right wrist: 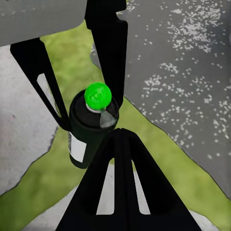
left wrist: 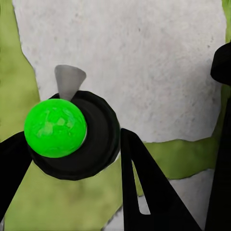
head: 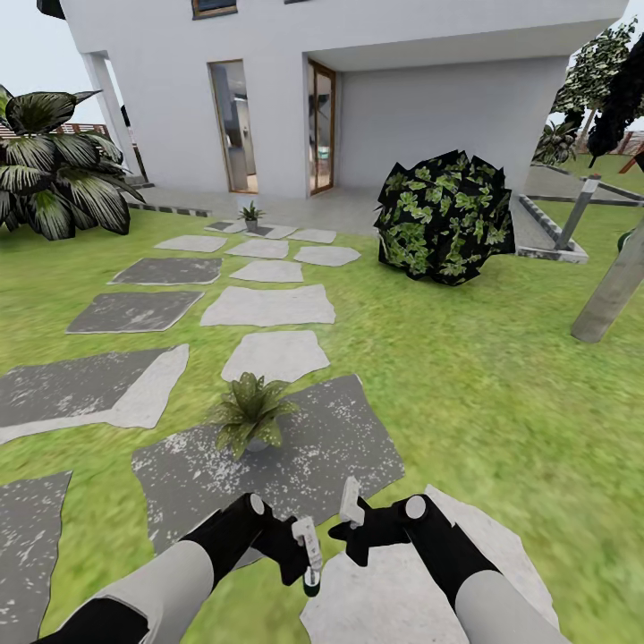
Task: Pick up the pesticide atomizer in the garden and spray insectifuge to fully cover both potted plants in the garden.
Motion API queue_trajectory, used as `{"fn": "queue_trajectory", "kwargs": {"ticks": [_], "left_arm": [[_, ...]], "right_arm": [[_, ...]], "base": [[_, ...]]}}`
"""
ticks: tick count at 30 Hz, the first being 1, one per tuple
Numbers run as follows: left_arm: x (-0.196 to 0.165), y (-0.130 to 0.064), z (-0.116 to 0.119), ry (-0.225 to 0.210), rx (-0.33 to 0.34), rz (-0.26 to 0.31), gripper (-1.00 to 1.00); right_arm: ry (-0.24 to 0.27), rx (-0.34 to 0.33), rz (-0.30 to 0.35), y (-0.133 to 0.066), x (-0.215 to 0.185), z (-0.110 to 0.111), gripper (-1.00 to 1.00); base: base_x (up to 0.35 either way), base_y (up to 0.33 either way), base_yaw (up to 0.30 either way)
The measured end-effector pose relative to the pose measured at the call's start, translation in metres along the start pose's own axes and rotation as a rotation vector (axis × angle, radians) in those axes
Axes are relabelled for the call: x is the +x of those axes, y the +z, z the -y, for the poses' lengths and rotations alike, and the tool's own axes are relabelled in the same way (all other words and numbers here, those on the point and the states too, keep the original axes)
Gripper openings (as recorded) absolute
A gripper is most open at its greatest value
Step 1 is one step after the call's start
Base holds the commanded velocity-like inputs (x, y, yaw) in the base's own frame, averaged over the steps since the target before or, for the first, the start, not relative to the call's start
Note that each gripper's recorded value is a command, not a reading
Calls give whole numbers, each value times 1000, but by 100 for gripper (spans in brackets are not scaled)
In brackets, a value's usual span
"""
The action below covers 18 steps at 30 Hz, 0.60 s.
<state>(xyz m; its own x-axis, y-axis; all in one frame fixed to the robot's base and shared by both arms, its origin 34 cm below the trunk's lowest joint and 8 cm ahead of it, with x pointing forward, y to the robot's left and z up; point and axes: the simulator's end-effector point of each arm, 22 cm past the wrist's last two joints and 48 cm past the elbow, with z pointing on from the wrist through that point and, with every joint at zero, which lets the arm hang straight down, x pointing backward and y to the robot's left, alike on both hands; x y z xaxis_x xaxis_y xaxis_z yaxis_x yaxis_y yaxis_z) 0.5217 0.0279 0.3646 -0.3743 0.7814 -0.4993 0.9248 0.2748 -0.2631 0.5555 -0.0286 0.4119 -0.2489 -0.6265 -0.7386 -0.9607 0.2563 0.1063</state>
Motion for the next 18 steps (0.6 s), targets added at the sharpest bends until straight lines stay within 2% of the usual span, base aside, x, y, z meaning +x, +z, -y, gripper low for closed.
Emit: {"fn": "queue_trajectory", "kwargs": {"ticks": [5, 13, 18], "left_arm": [[-8, 0, 1, -7, 4, 38, -100], [-13, 0, 6, -14, 26, 54, -100], [-18, 3, 11, -2, 36, 70, -100]], "right_arm": [[0, 0, 0, 0, 0, 0, -100], [0, 0, 0, 0, 0, 0, -100], [0, -1, 1, 0, -1, 0, -100]], "base": [[0, 0, 0], [0, 0, 0], [0, 0, 0]]}}
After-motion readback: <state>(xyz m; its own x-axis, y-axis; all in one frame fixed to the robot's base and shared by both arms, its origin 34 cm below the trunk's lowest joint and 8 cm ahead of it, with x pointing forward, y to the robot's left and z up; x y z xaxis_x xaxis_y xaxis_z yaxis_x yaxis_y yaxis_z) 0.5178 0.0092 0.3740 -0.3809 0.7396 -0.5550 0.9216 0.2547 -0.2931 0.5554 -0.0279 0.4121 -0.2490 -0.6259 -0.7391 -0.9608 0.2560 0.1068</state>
